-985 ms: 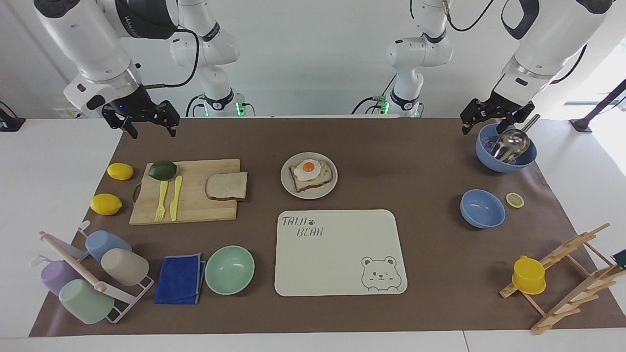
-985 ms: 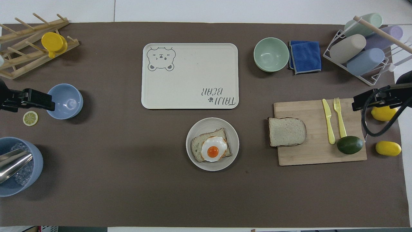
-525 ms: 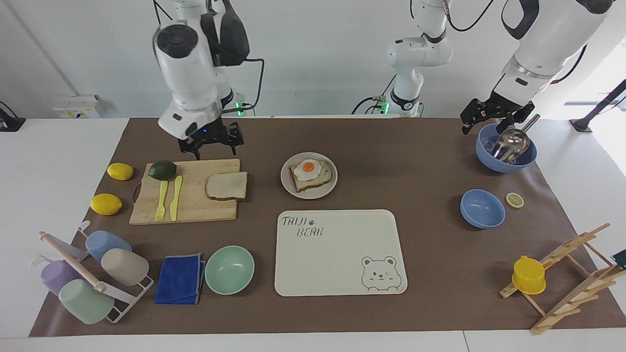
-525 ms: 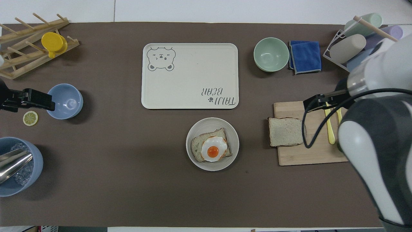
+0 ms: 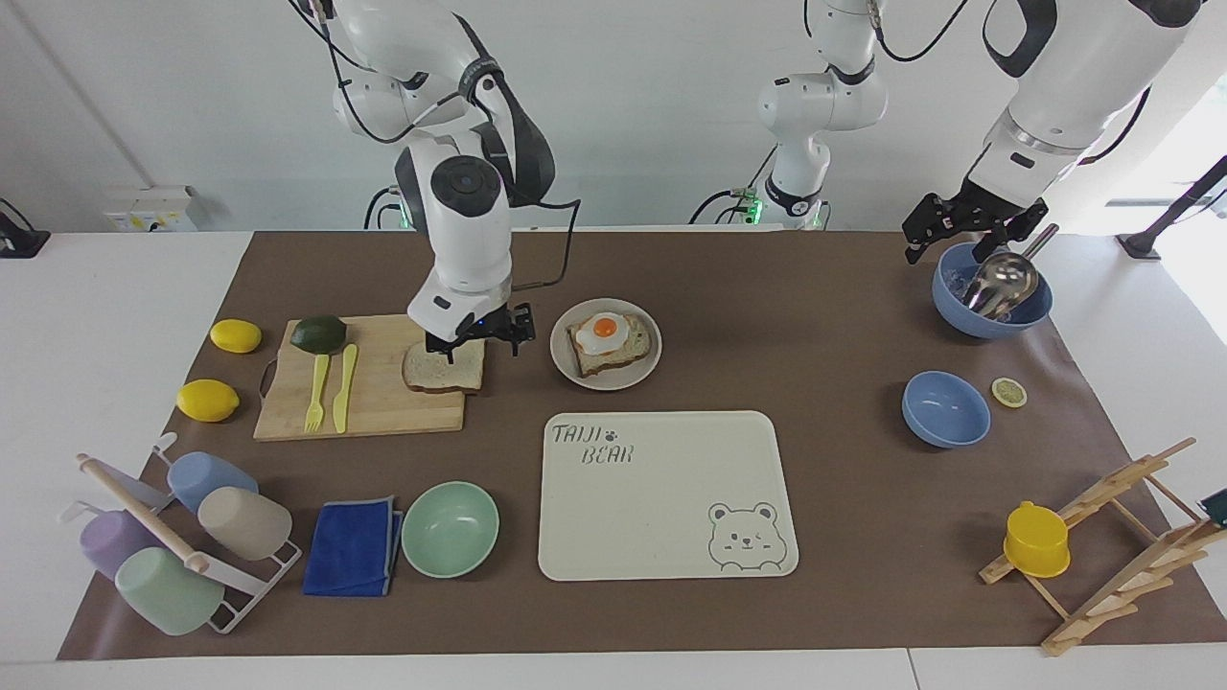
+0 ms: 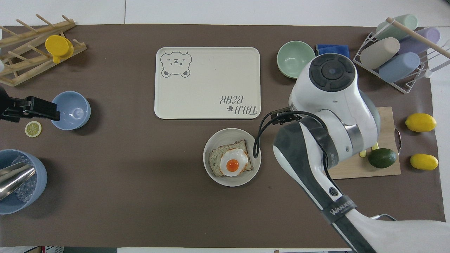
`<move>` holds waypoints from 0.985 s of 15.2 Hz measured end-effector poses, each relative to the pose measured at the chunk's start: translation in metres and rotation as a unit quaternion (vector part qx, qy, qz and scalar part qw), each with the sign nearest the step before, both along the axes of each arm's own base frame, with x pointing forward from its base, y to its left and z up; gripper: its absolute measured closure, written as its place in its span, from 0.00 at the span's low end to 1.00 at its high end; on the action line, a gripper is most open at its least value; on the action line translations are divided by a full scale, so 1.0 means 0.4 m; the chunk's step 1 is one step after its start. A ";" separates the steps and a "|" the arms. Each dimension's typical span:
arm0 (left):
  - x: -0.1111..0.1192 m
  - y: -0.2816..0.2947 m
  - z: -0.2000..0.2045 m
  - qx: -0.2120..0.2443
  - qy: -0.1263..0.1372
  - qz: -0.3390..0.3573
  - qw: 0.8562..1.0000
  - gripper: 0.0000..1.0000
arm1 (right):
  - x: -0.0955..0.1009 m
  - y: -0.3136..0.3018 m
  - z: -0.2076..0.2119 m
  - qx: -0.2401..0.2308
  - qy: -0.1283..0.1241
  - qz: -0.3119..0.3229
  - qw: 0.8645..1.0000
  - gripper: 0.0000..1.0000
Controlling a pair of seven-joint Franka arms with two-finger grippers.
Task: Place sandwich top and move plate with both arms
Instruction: 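Grasp the bread slice with the right gripper and lift it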
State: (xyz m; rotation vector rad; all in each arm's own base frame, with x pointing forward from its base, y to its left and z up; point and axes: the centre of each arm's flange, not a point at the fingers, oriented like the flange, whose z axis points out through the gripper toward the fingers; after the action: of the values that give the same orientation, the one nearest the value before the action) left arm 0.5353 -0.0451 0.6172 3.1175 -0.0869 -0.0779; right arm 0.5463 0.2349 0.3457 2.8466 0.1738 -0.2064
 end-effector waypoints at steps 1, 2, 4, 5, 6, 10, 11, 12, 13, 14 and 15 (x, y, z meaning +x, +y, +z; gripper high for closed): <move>0.000 0.000 0.000 0.000 0.000 0.000 1.000 0.00 | -0.013 0.007 -0.036 -0.019 0.006 0.009 1.000 0.00; 0.000 0.000 0.000 0.000 0.000 0.000 1.000 0.00 | -0.026 0.009 -0.068 -0.040 0.012 0.021 0.999 0.00; 0.000 0.000 0.000 0.000 0.000 0.000 1.000 0.00 | -0.046 -0.004 -0.112 -0.068 0.024 0.034 0.997 0.00; 0.000 0.000 0.000 0.000 0.000 0.000 1.000 0.00 | -0.052 -0.013 -0.122 -0.076 0.027 0.037 0.996 0.00; 0.000 0.000 0.000 0.000 0.000 0.000 1.000 0.00 | -0.055 -0.020 -0.130 -0.079 0.030 0.037 0.996 0.00; 0.000 0.000 0.000 0.000 0.000 0.000 1.000 0.00 | -0.066 -0.038 -0.149 -0.088 0.038 0.037 0.995 0.07; 0.000 0.000 0.000 0.000 0.000 0.000 1.000 0.00 | -0.071 -0.040 -0.154 -0.090 0.041 0.038 0.994 0.08; 0.000 0.000 0.000 0.000 0.000 0.000 1.000 0.00 | -0.074 -0.042 -0.158 -0.091 0.043 0.038 0.994 0.08; 0.000 0.000 0.000 0.000 0.000 0.000 1.000 0.00 | -0.075 -0.043 -0.160 -0.092 0.043 0.038 0.994 0.11; 0.000 0.000 0.000 0.000 0.000 0.000 1.000 0.00 | -0.077 -0.044 -0.162 -0.092 0.044 0.038 0.994 0.11; 0.000 0.000 0.000 0.000 0.000 0.000 1.000 0.00 | -0.079 -0.045 -0.163 -0.092 0.045 0.038 0.994 0.17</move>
State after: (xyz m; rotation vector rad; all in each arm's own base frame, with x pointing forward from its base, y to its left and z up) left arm 0.5353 -0.0451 0.6172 3.1175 -0.0869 -0.0779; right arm 0.5148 0.2169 0.2805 2.6429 0.2678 -0.3179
